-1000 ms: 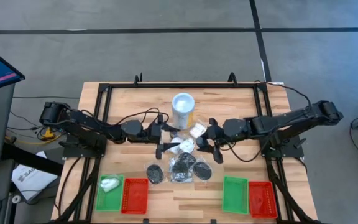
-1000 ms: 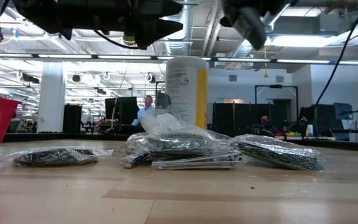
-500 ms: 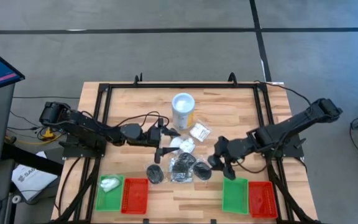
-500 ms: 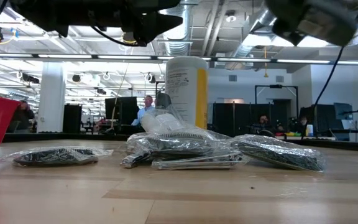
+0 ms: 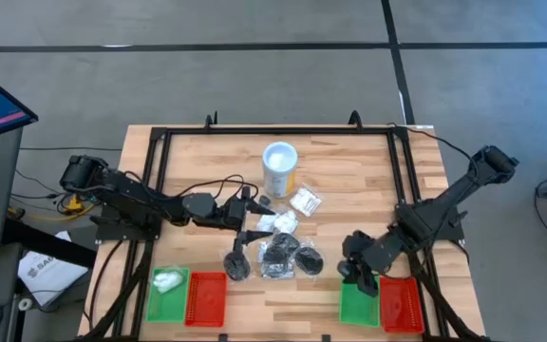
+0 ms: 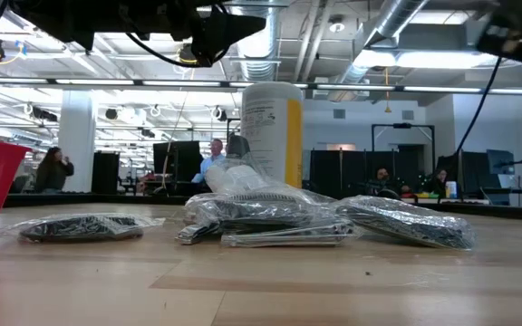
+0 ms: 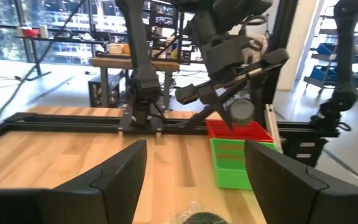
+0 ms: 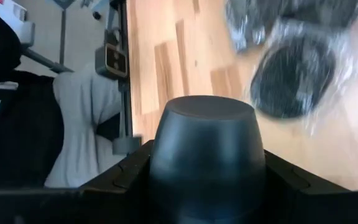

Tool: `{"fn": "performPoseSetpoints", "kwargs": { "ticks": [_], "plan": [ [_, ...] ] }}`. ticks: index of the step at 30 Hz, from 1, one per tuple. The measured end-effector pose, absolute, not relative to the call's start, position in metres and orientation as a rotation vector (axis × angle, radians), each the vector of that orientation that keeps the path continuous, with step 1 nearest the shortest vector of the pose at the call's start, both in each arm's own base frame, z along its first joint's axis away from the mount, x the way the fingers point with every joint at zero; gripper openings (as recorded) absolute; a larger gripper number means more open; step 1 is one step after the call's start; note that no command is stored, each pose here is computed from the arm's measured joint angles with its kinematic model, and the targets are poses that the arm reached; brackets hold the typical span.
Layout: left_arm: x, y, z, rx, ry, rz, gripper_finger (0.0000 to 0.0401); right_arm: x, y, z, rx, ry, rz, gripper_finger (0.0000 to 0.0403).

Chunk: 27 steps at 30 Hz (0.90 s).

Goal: Pick & Place Travel size toiletries
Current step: Put the deodorant into the right red bin

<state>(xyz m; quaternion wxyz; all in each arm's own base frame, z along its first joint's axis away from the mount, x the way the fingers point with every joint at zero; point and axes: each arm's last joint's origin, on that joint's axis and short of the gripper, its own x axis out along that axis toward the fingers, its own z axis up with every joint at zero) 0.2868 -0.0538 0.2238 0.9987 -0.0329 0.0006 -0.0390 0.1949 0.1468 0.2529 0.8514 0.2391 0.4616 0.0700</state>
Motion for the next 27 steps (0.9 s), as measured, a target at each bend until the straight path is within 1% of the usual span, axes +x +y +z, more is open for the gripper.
{"fn": "performPoseSetpoints", "kwargs": {
  "ticks": [9,14,27],
  "plan": [
    [0.284,-0.069,0.224,-0.091,0.005,-0.131,0.0260,0.166,0.174,0.250,0.607,1.008,0.062,0.0192],
    [0.282,-0.074,0.224,-0.095,0.006,-0.151,0.0260,0.151,0.182,0.244,0.654,1.058,-0.018,0.0190],
    [0.282,-0.075,0.224,-0.095,0.005,-0.150,0.0260,0.122,0.200,0.234,0.806,1.153,-0.172,0.0190]
  ]
}}
